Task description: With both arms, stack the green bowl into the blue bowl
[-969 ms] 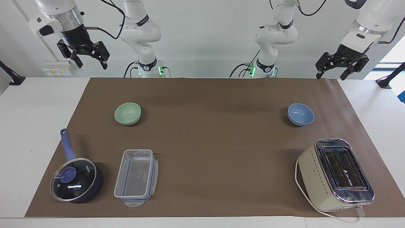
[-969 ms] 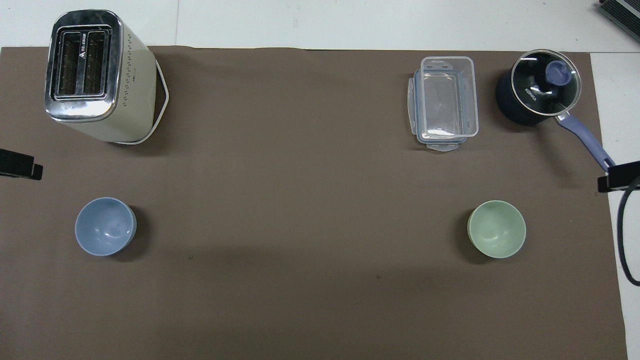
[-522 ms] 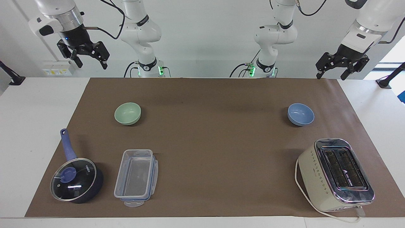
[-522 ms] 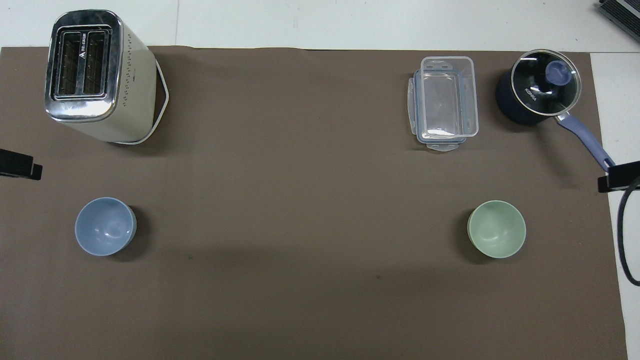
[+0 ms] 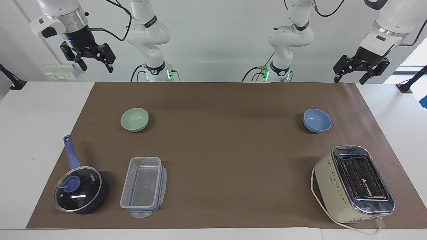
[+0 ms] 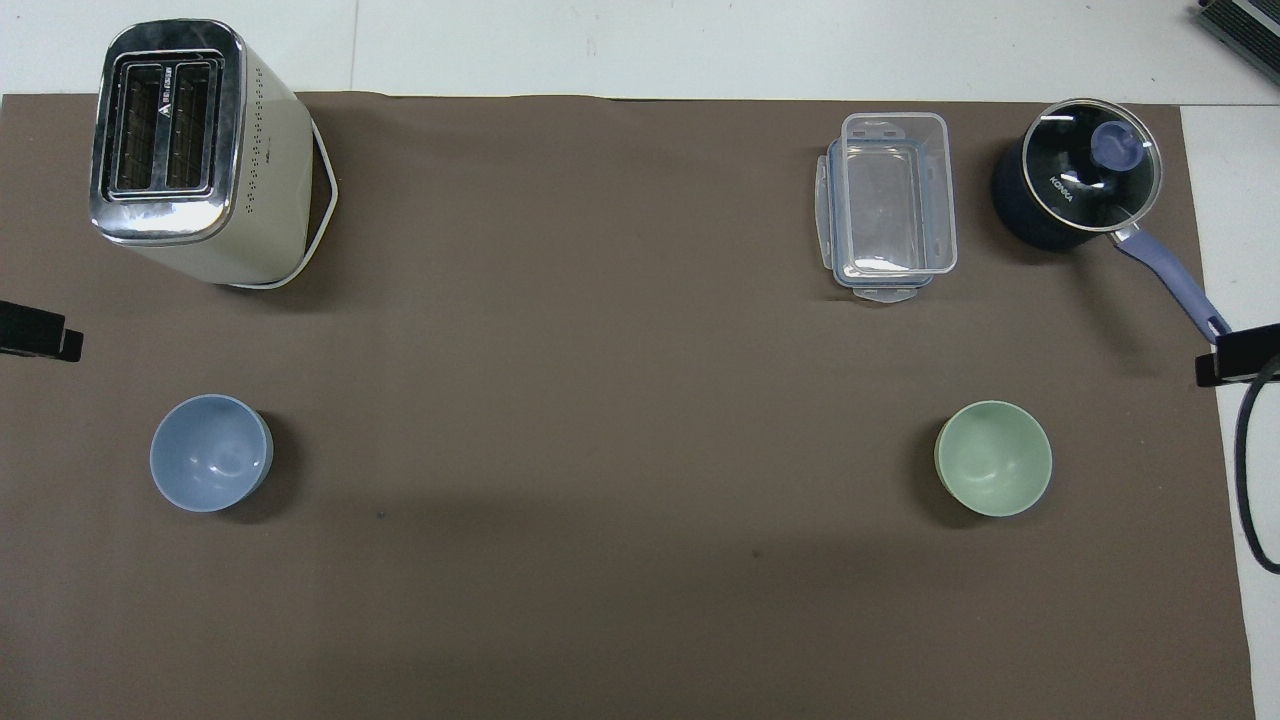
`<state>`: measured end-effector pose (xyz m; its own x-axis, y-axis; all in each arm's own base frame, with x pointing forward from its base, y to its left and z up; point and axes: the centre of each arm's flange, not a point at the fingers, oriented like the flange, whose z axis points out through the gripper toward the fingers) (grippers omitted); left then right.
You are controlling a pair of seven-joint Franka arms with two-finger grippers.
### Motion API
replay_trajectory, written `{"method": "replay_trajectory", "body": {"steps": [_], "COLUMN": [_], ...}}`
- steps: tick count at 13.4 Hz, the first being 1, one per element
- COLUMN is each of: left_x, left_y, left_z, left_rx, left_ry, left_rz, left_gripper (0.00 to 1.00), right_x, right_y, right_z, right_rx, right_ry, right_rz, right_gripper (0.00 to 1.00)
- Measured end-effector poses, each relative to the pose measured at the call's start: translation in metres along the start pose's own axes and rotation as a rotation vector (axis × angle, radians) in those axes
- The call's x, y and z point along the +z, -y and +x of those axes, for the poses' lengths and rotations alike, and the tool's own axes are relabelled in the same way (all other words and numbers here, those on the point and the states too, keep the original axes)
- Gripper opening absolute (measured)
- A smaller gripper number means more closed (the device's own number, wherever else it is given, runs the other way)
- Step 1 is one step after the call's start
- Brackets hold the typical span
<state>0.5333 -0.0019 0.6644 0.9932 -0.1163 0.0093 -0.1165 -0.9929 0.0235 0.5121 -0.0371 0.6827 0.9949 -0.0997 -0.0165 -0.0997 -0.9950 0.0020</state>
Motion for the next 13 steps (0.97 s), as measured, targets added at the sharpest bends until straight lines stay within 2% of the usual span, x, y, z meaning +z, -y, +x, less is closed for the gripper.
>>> {"method": "replay_trajectory", "body": {"steps": [13], "left_x": [0.016], "left_y": [0.009], "left_z": [-0.004], "left_rx": [0.029], "left_ry": [0.019], "left_rz": [-0.021], "left_gripper": [1.0], "right_x": [0.001], "right_y": [0.0], "right_z": [0.0], "right_rx": [0.0], "right_ry": [0.001], "right_rz": [0.0], "right_gripper": [1.0]}}
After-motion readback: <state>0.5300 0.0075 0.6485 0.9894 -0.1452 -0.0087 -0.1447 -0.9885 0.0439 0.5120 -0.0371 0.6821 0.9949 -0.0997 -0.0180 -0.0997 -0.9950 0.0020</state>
